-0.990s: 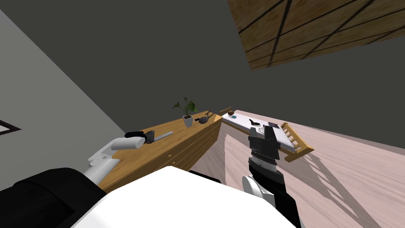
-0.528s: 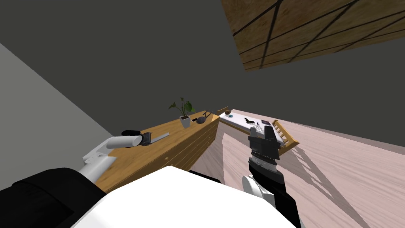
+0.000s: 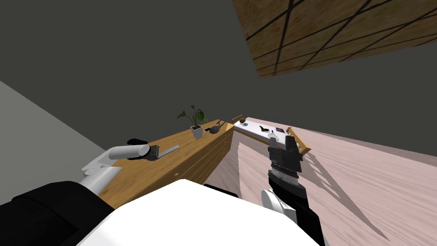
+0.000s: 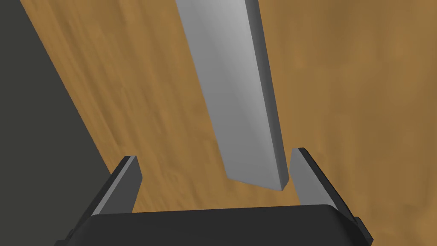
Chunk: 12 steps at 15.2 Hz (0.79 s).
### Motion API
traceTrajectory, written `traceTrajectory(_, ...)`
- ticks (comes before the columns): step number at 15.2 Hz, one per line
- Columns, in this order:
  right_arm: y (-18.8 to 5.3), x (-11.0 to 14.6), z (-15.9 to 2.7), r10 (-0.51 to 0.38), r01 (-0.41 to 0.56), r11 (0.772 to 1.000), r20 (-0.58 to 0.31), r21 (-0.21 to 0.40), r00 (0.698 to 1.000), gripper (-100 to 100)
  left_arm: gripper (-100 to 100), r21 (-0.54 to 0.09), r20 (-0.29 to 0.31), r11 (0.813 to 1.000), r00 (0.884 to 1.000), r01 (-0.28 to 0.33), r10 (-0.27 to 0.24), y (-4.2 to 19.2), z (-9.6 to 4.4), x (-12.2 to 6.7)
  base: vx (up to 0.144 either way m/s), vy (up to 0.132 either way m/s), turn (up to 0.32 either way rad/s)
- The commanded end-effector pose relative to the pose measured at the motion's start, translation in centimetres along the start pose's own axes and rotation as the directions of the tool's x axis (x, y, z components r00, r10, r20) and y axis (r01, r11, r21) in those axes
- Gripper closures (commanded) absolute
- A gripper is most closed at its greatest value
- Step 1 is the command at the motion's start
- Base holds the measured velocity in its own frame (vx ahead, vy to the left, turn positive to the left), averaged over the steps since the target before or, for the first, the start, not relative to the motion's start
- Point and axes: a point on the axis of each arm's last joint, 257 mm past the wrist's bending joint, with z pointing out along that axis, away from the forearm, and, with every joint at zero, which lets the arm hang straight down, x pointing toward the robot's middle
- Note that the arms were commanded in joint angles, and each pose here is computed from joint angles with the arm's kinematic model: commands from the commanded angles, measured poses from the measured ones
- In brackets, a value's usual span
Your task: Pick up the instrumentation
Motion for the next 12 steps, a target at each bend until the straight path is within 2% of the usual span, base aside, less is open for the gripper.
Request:
traceTrajectory(1,0.0,0.0,0.0,0.000,0.000,1.000,0.000,0.000,1.000,0,-100,-0.046,0.014,0.998,0.999,0.035,-0.034,0.4,-0.2,-1.2,0.009,0.006,-0.145)
traceTrajectory(3,0.0,0.0,0.0,0.000,0.000,1.000,0.000,0.000,1.000,0,-100,-0.073,0.023,0.997,0.999,0.035,-0.034,1.1,-0.2,-1.4,0.007,0.014,-0.140)
traceTrajectory(4,0.0,0.0,0.0,0.000,0.000,1.000,0.000,0.000,1.000,0,-100,-0.100,0.030,0.993,0.997,0.068,-0.065,1.2,-0.4,-2.2,0.012,0.013,-0.106)
traceTrajectory(6,0.0,0.0,0.0,0.000,0.000,1.000,0.000,0.000,1.000,0,-100,-0.131,0.040,0.989,0.997,0.069,-0.064,2.0,-0.5,-2.4,0.012,0.018,-0.128)
traceTrajectory(7,0.0,0.0,0.0,0.000,0.000,1.000,0.000,0.000,1.000,0,-100,-0.155,0.046,0.983,0.995,0.100,-0.094,2.1,-0.7,-3.1,0.013,0.020,-0.162)
traceTrajectory(9,0.0,0.0,0.0,0.000,0.000,1.000,0.000,0.000,1.000,0,-100,-0.187,0.057,0.977,0.994,0.101,-0.092,3.0,-0.8,-3.3,0.013,0.025,-0.115)
traceTrajectory(10,0.0,0.0,0.0,0.000,0.000,1.000,0.000,0.000,1.000,0,-100,-0.213,0.063,0.968,0.991,0.131,-0.120,3.2,-1.0,-3.9,0.015,0.024,-0.134)
traceTrajectory(12,0.0,0.0,0.0,0.000,0.000,1.000,0.000,0.000,1.000,0,-100,-0.240,0.072,0.962,0.990,0.132,-0.118,3.9,-1.2,-4.1,0.014,0.024,-0.124)
